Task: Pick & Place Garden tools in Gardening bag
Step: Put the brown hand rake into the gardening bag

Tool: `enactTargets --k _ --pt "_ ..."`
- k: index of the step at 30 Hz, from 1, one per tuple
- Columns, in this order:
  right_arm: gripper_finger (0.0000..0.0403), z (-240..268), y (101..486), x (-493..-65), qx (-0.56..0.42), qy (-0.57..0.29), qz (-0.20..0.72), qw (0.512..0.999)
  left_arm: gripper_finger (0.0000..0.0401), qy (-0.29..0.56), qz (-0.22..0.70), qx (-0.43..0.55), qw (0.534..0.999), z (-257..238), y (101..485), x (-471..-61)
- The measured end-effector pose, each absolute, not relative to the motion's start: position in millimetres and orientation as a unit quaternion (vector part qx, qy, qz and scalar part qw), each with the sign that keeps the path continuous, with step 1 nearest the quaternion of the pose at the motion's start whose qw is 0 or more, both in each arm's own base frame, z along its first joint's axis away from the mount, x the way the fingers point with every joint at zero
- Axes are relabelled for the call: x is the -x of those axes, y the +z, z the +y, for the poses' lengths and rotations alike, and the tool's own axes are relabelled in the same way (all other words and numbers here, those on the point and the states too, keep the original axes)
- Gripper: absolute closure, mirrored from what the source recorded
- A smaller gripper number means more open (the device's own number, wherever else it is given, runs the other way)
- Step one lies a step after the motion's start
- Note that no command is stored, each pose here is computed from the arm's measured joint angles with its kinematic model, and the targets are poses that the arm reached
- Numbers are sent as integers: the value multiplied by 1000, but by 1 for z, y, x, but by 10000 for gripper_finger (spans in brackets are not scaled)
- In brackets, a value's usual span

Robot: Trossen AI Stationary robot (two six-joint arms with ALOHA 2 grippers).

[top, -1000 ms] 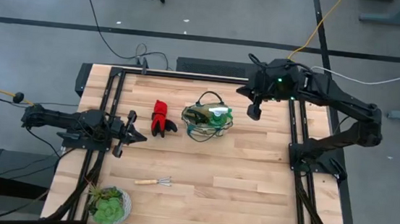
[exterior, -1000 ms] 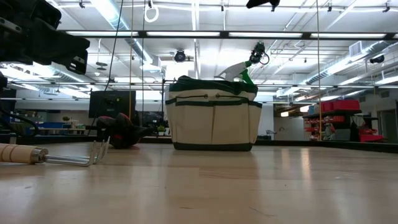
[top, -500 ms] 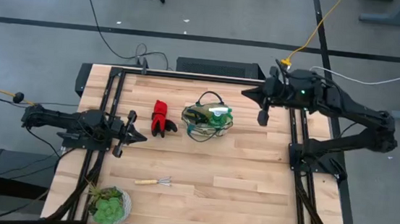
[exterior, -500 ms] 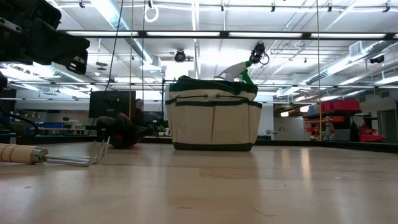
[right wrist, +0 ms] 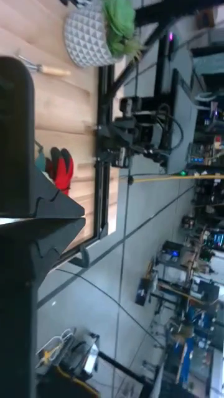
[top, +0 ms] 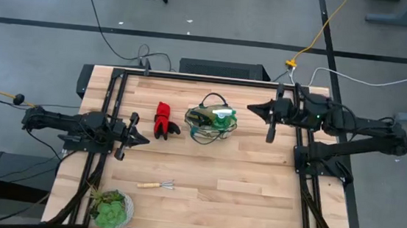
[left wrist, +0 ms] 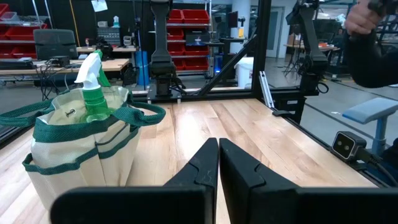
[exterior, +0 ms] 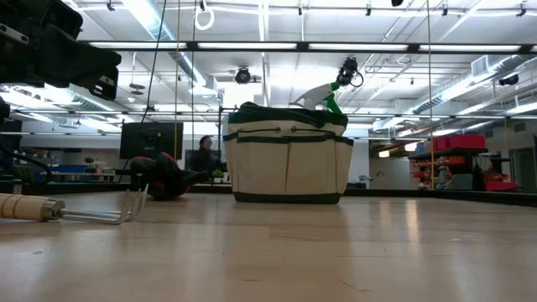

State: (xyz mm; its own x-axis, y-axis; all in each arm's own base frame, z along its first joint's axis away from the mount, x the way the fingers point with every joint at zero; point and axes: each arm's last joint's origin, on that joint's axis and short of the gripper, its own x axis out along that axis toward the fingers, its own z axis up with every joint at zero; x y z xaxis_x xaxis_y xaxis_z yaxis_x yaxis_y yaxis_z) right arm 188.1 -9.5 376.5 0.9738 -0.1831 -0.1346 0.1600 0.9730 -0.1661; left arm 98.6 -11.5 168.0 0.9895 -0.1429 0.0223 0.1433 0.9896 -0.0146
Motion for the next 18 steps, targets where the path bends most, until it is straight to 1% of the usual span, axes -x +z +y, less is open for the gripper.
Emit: enactTargets --k 9,18 --pt "403 1 325 -179 97 -64 45 992 380 -72 -11 8 997 -12 168 -99" --pt "403 1 279 -157 83 -66 39 994 380 -72 -11 8 997 -12 168 -99"
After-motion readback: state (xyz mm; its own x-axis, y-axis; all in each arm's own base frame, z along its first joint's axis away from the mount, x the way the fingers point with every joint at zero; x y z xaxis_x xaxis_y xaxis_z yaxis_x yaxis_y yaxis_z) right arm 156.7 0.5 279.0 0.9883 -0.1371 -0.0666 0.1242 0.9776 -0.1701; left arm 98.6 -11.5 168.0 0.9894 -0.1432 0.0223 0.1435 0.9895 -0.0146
